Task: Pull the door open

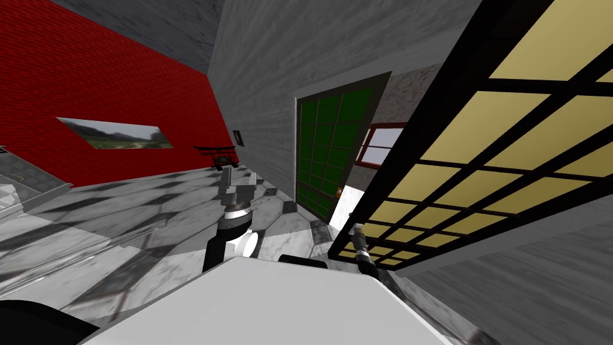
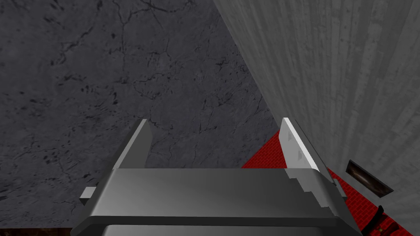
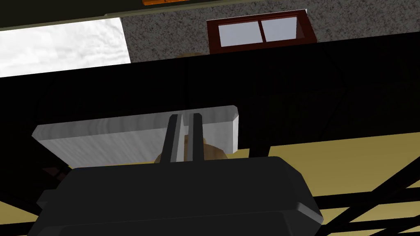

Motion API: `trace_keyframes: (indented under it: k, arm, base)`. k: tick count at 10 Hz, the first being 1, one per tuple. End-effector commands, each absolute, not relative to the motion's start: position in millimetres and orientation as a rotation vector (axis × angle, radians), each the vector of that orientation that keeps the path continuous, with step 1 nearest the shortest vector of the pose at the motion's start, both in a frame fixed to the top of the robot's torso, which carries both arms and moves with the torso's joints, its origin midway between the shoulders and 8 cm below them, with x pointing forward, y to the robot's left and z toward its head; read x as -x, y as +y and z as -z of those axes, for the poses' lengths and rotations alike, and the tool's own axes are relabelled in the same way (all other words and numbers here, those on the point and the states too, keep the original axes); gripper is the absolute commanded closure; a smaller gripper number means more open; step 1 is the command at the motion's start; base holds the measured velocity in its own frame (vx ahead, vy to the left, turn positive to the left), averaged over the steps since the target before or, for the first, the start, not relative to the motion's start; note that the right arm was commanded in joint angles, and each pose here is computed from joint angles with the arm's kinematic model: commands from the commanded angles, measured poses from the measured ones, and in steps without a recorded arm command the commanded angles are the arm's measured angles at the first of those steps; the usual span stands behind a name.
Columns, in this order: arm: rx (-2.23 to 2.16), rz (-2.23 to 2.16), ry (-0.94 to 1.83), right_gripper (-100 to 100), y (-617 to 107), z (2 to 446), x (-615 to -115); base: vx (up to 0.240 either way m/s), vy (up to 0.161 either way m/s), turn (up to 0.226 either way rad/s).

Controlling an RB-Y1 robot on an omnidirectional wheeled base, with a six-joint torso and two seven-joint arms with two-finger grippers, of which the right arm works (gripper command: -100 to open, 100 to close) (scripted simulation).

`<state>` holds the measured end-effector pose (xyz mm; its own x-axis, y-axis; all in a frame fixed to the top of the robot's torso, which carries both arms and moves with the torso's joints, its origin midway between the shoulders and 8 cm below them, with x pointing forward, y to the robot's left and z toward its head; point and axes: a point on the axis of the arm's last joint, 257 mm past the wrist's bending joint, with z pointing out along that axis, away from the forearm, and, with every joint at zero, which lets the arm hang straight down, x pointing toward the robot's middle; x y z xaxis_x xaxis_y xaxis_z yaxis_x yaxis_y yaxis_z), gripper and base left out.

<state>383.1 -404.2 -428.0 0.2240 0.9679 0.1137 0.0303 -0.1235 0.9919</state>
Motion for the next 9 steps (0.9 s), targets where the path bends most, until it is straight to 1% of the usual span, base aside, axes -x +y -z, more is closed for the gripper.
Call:
trace_keyframes:
  k: [1, 2, 4, 9]
  arm:
    - [-1.485, -1.097, 0.982, 100, -421, 435, -372]
    - [-1.466, -1.156, 0.962, -100, -404, 425, -386]
    - [-1.507, -1.205, 0.908, -100, -403, 423, -389]
    - [-1.605, -1.326, 0.765, -100, -400, 418, -395]
  base:
    - [-0.057, -0.026, 0.076]
    - [-0.079, -0.009, 0.143]
    - [-0.100, -0.019, 0.112]
    - [-0.075, -0.040, 0.089]
